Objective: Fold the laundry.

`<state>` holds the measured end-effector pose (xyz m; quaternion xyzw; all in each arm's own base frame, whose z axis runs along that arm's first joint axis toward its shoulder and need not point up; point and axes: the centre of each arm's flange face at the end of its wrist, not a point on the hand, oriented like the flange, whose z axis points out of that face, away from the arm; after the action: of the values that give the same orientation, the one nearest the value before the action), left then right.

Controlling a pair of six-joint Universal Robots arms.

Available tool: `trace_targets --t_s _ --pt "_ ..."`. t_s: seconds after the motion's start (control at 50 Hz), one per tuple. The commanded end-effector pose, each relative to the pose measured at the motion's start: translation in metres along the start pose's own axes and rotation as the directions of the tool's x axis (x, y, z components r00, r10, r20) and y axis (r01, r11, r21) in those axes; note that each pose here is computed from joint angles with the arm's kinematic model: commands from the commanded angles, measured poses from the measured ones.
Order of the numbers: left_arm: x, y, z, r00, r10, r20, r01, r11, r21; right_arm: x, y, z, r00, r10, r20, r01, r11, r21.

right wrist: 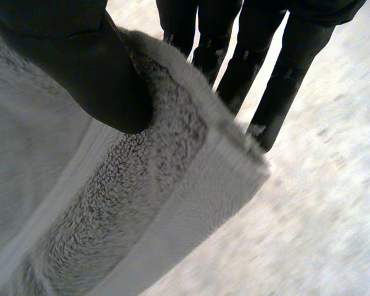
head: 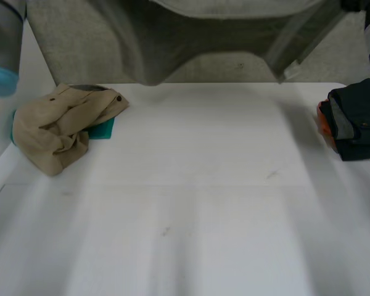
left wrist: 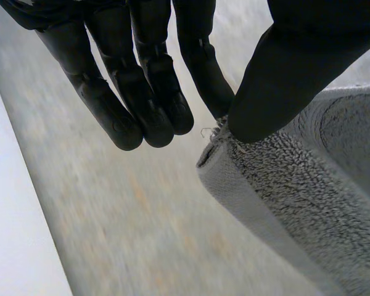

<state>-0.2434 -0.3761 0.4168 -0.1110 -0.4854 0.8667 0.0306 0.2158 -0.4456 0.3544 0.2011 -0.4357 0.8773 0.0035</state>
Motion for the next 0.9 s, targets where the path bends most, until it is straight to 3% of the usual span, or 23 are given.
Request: trace_targets --t_s 0.02,0.1,0.22,0.28,0.36,0.48,0.5,0.54,0.58,0.64,0.72,0.86,0.9 --pt "0.002 0.069 -0.032 0.996 0.042 -0.075 -0.057 0.973 -0.223 -0.025 0.042 -0.039 0.987 0.081 0.137 -0.044 0.966 -0.255" --pt "0.008 0.106 -0.061 0.982 0.07 -0.176 -0.127 0.933 -0.338 -0.036 0.075 -0.076 0.969 0.157 0.19 -0.062 0.901 -0.429" --pt "0.014 0.146 -0.114 0.932 0.14 -0.334 -0.295 0.831 -0.472 -0.049 0.109 -0.132 0.929 0.272 0.25 -0.051 0.765 -0.642" --pt "0.011 0.165 -0.147 0.871 0.222 -0.439 -0.451 0.717 -0.531 -0.048 0.109 -0.157 0.902 0.329 0.281 -0.016 0.673 -0.739" --pt "0.007 0.168 -0.176 0.81 0.26 -0.525 -0.563 0.594 -0.574 -0.041 0.09 -0.173 0.872 0.38 0.308 0.045 0.565 -0.824" --pt "0.005 0.152 -0.221 0.722 0.212 -0.659 -0.674 0.435 -0.598 -0.025 0.055 -0.196 0.809 0.438 0.391 0.22 0.391 -0.894" --pt "0.005 0.145 -0.235 0.697 0.173 -0.696 -0.696 0.396 -0.599 -0.02 0.044 -0.203 0.776 0.452 0.439 0.299 0.35 -0.888" --pt "0.005 0.139 -0.247 0.671 0.132 -0.73 -0.717 0.363 -0.595 -0.015 0.035 -0.209 0.738 0.457 0.496 0.383 0.321 -0.866" --pt "0.006 0.13 -0.261 0.638 0.078 -0.766 -0.741 0.331 -0.584 -0.009 0.024 -0.217 0.67 0.476 0.57 0.49 0.293 -0.821" --pt "0.006 0.121 -0.269 0.611 0.032 -0.791 -0.757 0.313 -0.573 -0.004 0.02 -0.22 0.633 0.465 0.619 0.543 0.303 -0.783" --pt "0.006 0.118 -0.254 0.603 0.078 -0.794 -0.764 0.342 -0.546 -0.002 0.025 -0.214 0.661 0.423 0.62 0.526 0.329 -0.784" --pt "0.013 0.135 -0.195 0.649 0.218 -0.729 -0.732 0.441 -0.52 -0.008 0.059 -0.195 0.737 0.304 0.604 0.469 0.413 -0.78" --pt "0.019 0.143 -0.171 0.684 0.251 -0.684 -0.7 0.489 -0.521 -0.013 0.074 -0.188 0.763 0.258 0.592 0.45 0.445 -0.774"
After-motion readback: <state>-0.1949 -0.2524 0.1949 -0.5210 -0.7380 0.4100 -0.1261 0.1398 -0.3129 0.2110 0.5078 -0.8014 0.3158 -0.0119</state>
